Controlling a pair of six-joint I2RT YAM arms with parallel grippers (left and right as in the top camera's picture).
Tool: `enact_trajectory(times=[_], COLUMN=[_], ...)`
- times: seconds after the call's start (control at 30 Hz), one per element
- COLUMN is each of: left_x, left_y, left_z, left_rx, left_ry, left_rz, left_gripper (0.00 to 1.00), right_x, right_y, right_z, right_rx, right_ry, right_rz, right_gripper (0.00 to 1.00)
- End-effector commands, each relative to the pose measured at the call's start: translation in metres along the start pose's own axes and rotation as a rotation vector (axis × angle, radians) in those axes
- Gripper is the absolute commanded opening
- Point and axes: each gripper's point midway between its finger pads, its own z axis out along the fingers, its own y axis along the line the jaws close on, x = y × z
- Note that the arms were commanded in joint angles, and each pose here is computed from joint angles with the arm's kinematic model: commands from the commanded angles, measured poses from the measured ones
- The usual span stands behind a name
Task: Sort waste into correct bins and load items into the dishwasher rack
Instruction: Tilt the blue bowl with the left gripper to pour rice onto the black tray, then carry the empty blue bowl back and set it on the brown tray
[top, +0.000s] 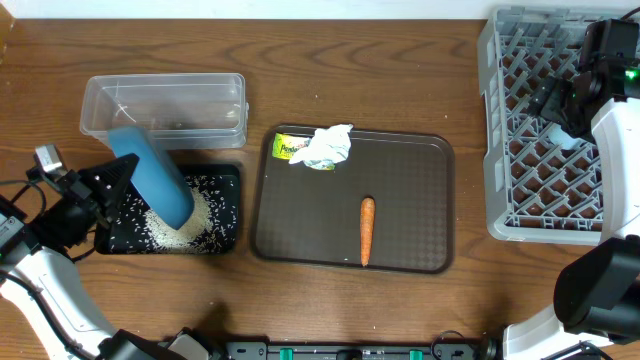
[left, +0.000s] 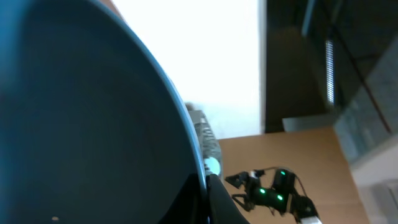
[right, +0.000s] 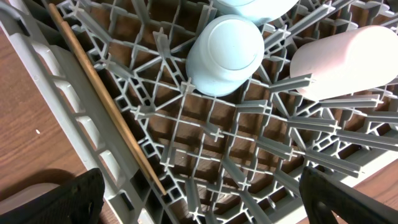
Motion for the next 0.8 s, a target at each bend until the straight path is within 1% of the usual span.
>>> enact_trajectory(times=[0.0,0.1,0.2,0.47,0.77], left_x=[0.005,0.018,0.029,0.056,0.083], left_y=[0.004,0.002,0.004,0.007,-0.011], left_z=[0.003,0.013,0.026,0.048,0.046], left_rx=[-0.042,-0.048,-0.096,-0.303,-0.544], left_ry=[0.008,0.057,0.100,0.151,0.069], left_rz=[0.025,0.101,0.139,0.313,0.536], left_gripper=[0.06,0.06,0.06,0.06,0.06], right_x=[-0.001,-0.001,-0.001,-0.001,-0.001], right_y=[-0.003,-0.003,-0.003,-0.003,-0.003], right_z=[0.000,0.000,0.000,0.000,0.000], right_rx=[0.015,0.015,0.015,0.015,0.015], right_ry=[-0.005,-0.005,-0.005,-0.005,-0.005], right_rz=[-0.010,-0.010,-0.010,-0.010,-0.010], right_gripper=[0.99,0.99,0.99,0.99,0.99])
